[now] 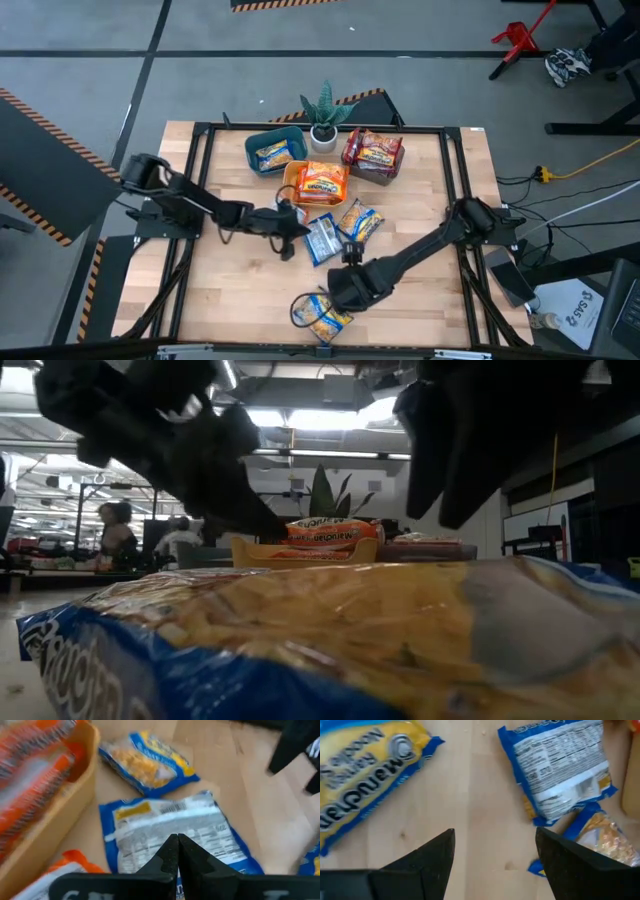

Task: Sort Maruchan noodles
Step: Put the middle blue noodle pack into the blue bin

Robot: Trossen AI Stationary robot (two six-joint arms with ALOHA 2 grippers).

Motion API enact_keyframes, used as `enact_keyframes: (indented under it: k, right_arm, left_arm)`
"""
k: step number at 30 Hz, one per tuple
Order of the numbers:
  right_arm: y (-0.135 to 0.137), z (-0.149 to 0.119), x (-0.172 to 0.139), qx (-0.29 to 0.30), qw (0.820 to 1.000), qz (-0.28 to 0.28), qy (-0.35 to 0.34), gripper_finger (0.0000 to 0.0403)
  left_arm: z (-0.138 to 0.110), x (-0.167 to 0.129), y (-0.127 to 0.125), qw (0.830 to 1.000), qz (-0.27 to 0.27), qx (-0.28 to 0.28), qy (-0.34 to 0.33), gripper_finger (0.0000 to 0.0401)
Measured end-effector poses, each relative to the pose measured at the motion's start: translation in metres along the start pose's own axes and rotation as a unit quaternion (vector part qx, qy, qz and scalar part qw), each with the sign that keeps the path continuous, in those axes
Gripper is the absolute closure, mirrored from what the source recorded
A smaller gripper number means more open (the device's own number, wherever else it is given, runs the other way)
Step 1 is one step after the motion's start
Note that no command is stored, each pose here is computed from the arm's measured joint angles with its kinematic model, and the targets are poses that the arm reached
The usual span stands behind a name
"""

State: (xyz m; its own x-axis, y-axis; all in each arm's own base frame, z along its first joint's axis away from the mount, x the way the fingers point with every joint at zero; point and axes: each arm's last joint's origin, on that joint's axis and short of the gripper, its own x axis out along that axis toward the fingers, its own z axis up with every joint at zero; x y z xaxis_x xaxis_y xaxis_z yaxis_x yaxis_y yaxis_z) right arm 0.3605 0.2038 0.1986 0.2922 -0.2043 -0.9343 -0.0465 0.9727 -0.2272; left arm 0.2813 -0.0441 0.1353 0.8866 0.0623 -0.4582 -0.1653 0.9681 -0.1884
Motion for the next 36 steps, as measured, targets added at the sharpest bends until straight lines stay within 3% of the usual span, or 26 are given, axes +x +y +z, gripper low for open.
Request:
enact_keyframes:
  k: [7,14,23,28,36]
  right_arm:
    - [0.023,-0.012,-0.027,0.018,0.996,-0.057,-0.071,0.0141]
    - [0.023,-0.009,-0.029,-0.023,0.987,-0.110,-0.111,0.0141]
    - [-0.019,0.022,-0.004,-0.072,0.989,-0.066,-0.115,0.0141]
    - [-0.029,0.017,0.026,-0.083,0.990,-0.034,-0.108,0.0141]
    - [-0.030,0.004,0.044,-0.093,0.990,-0.053,-0.094,0.0141]
  left_arm:
    - [-0.017,0.023,0.009,0.999,0.021,-0.010,0.044,0.0401]
    - [-0.028,0.030,0.015,0.996,0.041,-0.026,0.075,0.0401]
    - [-0.034,0.028,0.020,0.990,0.065,-0.062,0.113,0.0401]
    - [-0.035,0.028,0.018,0.989,0.064,-0.065,0.115,0.0401]
    - [-0.038,0.026,0.016,0.986,0.071,-0.078,0.126,0.0401]
